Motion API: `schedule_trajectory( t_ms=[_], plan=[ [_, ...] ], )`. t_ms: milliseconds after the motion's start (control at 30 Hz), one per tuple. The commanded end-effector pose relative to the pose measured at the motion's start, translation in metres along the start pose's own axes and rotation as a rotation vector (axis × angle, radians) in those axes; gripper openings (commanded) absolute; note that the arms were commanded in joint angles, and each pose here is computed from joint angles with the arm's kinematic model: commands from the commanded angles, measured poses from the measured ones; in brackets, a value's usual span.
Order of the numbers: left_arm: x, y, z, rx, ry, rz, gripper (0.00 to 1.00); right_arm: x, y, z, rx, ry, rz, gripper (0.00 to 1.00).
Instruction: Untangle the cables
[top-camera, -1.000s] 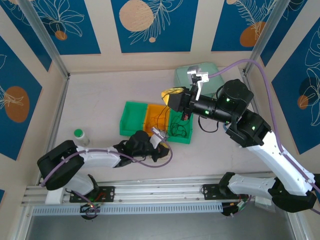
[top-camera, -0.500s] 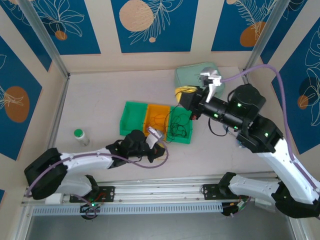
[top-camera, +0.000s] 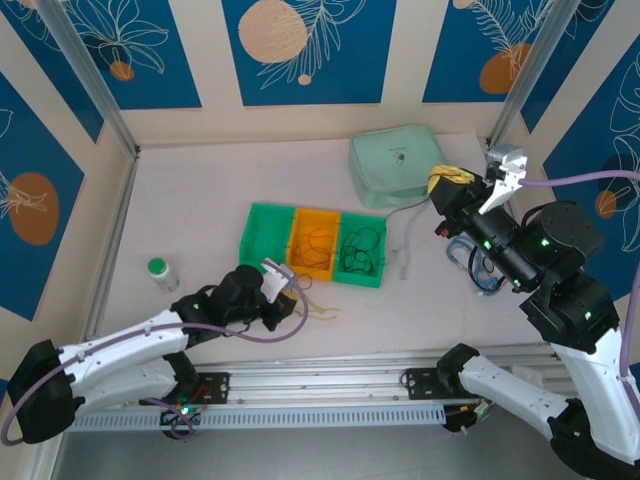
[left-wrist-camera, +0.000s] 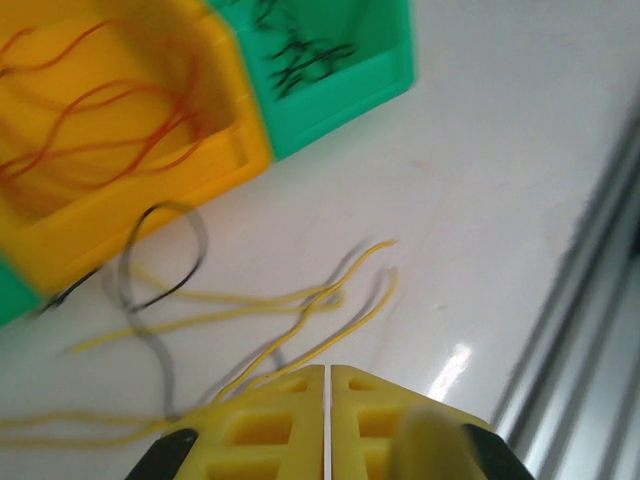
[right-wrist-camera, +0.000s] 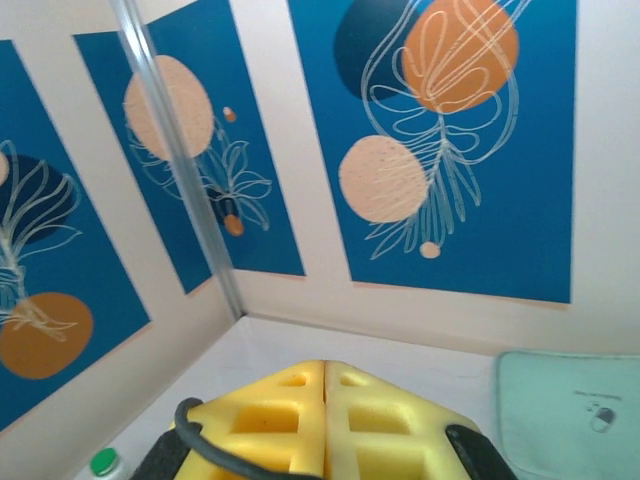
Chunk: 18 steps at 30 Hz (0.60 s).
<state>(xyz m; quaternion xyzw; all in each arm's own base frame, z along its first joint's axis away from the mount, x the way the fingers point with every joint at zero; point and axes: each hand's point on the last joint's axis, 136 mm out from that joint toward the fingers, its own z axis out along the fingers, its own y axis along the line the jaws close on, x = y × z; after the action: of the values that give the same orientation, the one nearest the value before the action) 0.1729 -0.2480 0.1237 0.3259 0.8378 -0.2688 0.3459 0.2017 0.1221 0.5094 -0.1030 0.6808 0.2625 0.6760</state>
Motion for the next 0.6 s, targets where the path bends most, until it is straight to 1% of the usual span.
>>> schedule_trajectory(
  t_ms=[0,33,100,200,333,567],
  plan=[
    [0.036,0.035,-0.011,-0.154,0.105,-0.056,0.0,-0.006,-0.014,-0.002,0.073,-0.032,-0.028,0.0],
    [0.039,0.039,-0.015,-0.17,0.109,-0.069,0.0,-0.008,-0.015,-0.002,0.075,-0.04,-0.031,0.0],
    [0.036,0.038,-0.02,-0.154,0.088,-0.089,0.0,-0.008,-0.013,0.002,0.058,-0.035,-0.026,0.0],
    [0.026,0.035,-0.029,-0.14,0.054,-0.102,0.0,0.005,-0.008,0.021,0.024,0.03,-0.008,0.0],
    [-0.002,0.023,-0.042,-0.099,0.005,-0.103,0.0,0.027,-0.009,0.05,-0.011,0.11,0.026,0.0],
    [-0.046,0.007,-0.068,-0.056,-0.05,-0.096,0.0,0.052,-0.023,0.094,-0.049,0.195,0.092,0.0]
  ],
)
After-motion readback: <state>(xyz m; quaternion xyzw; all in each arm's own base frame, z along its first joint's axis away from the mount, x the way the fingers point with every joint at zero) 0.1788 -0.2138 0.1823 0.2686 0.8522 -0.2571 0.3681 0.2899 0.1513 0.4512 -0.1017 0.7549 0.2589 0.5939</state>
